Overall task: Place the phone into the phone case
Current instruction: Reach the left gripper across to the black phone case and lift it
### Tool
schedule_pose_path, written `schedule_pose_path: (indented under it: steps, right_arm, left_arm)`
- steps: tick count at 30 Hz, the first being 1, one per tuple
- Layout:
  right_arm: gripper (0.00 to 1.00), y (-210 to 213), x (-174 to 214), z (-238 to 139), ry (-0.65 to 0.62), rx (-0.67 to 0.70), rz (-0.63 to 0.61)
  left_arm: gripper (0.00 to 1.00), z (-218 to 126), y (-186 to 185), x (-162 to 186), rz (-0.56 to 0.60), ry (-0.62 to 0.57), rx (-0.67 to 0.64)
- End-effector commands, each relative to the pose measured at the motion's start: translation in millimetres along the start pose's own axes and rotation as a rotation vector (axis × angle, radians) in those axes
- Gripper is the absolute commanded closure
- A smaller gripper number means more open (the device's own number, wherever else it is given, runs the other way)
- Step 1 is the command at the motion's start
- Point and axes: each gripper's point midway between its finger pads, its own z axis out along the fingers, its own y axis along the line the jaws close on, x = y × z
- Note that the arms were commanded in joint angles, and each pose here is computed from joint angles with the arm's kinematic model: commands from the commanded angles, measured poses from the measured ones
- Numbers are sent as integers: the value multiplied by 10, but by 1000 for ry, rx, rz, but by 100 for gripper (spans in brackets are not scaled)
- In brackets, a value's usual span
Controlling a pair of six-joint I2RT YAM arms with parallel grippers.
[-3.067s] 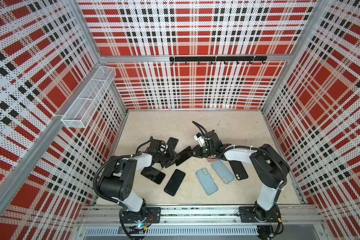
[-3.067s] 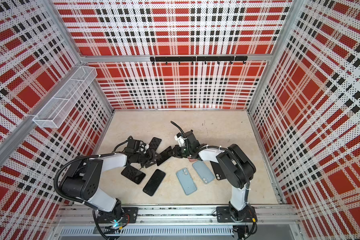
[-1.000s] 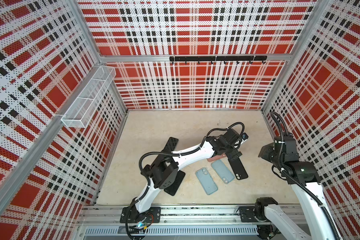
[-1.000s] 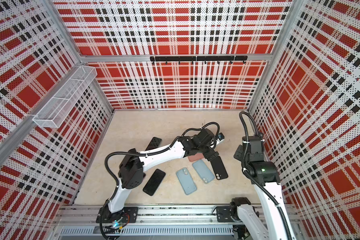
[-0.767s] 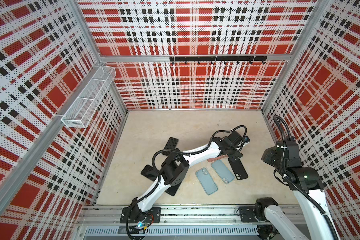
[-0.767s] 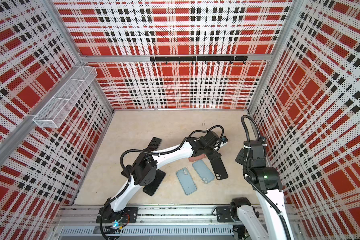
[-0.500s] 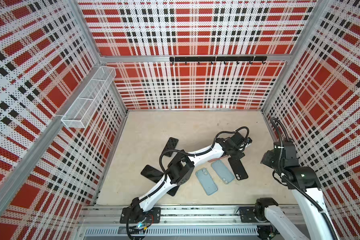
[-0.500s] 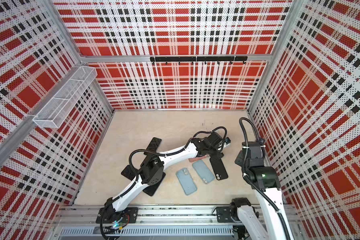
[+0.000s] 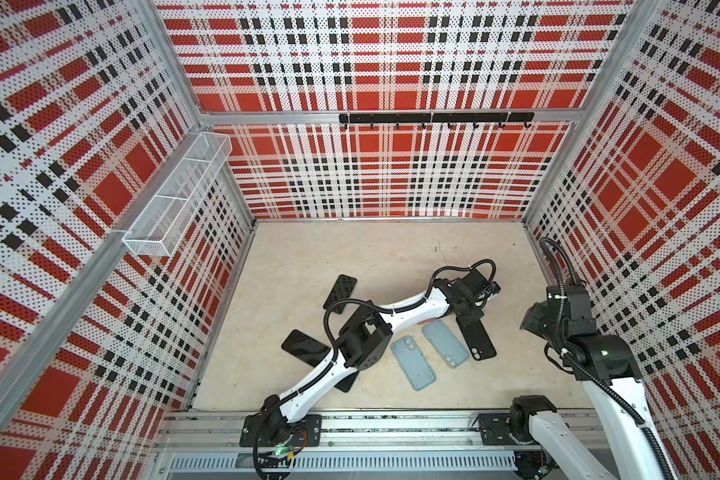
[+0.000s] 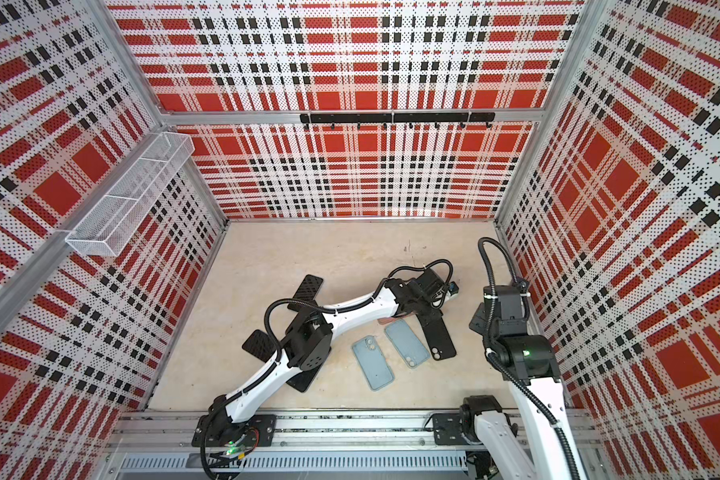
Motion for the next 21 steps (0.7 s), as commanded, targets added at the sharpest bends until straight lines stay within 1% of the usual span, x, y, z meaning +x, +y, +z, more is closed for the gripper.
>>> schedule_pose_path:
  steps: [1, 2, 5, 8, 13, 14, 16, 18, 21]
  right_arm:
    - [100, 49, -147, -44, -65, -30, 37]
    - [100, 52, -148, -49, -67, -32, 37]
    - [100, 50, -138, -46, -65, -34, 38]
    - [100, 61, -136, -38, -64, -38, 42]
    - [100, 75, -133, -20, -60, -40, 42]
    - [100, 75, -134, -17, -60, -40, 43]
    - [100, 78, -130, -7, -58, -39, 41]
    - [100, 83, -136, -8, -60, -40, 42]
    - [100, 81, -155, -18, -67, -41, 45]
  left_arm:
    - [55, 201, 36, 220, 1, 67, -3]
    - [55, 214, 48, 226, -3, 69, -5]
    - [60, 258, 49, 260, -2, 77, -5]
    - [72, 282, 50, 274, -7, 80, -6]
    - [95, 286, 56, 268, -23, 76, -5]
    - [98, 279, 59, 249, -28, 70, -6]
    - [100, 258, 73, 210, -39, 58, -10]
    - [100, 233, 96, 153, -54, 39, -22]
    - [100, 113, 127, -23, -83, -16, -32]
